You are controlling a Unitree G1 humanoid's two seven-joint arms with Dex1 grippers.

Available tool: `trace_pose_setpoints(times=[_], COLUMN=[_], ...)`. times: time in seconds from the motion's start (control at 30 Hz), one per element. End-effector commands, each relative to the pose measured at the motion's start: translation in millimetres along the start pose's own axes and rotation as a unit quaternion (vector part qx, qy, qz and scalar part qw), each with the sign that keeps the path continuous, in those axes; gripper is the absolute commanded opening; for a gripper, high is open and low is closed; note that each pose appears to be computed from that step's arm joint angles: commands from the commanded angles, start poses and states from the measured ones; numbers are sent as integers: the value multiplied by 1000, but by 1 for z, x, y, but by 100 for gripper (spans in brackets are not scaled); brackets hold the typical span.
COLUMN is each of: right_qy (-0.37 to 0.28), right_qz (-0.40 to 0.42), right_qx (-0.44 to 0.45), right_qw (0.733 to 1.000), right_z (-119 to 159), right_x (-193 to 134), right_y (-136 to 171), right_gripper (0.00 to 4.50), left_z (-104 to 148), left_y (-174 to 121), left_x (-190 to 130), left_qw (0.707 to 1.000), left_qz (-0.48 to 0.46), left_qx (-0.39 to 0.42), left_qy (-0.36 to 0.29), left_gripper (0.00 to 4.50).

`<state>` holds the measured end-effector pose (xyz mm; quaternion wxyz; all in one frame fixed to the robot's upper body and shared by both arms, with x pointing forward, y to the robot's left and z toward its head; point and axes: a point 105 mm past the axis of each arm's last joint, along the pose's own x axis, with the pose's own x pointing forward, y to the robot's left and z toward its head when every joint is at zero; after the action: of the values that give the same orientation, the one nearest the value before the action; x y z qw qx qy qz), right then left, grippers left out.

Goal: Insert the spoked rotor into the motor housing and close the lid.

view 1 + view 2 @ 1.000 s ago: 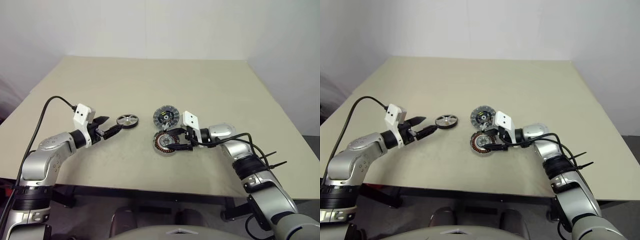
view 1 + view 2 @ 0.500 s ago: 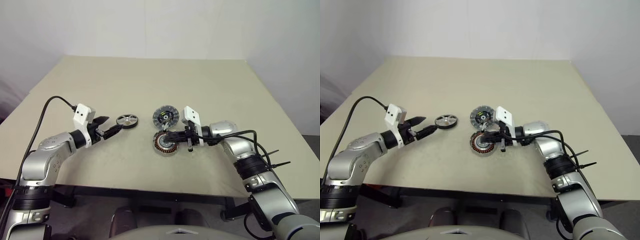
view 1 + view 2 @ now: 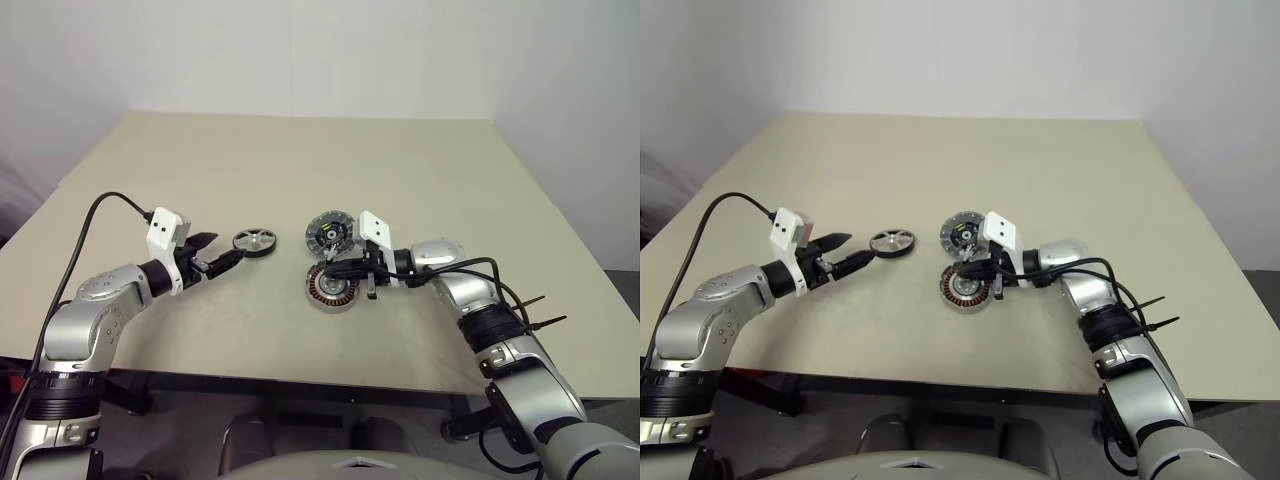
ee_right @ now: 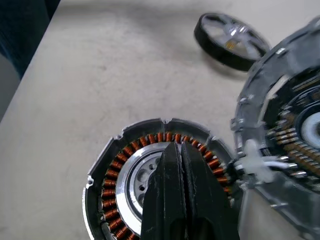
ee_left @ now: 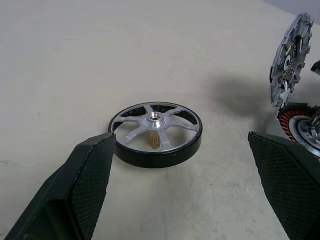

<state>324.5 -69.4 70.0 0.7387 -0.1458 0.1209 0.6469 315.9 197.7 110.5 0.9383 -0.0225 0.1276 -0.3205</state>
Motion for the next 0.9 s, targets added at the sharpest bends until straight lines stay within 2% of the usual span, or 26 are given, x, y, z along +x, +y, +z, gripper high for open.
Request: trace_pose_setpoints(times=[0.03, 0.17, 0.47, 0.9], right_qy=[-4, 11, 16, -19], right_qz=[0, -6, -15, -17], right_qx=[-23, -24, -35, -52], right_qw=[1000, 1000, 999, 998], right_z=[6, -3, -5, 20], right_x=[1, 0, -2, -6], right_y=[-2, -4, -6, -10], right_gripper=[5, 5, 5, 5], left_z=[17, 16, 15, 15], left_y=[2, 3, 1, 2], left_x=[-4, -5, -3, -2], left_qw=[999, 999, 999, 999], left_qz=[9, 11, 9, 8], left_qx=[24, 24, 21, 21], left_qy=[-26, -26, -26, -27], left_gripper=[450, 450, 450, 450])
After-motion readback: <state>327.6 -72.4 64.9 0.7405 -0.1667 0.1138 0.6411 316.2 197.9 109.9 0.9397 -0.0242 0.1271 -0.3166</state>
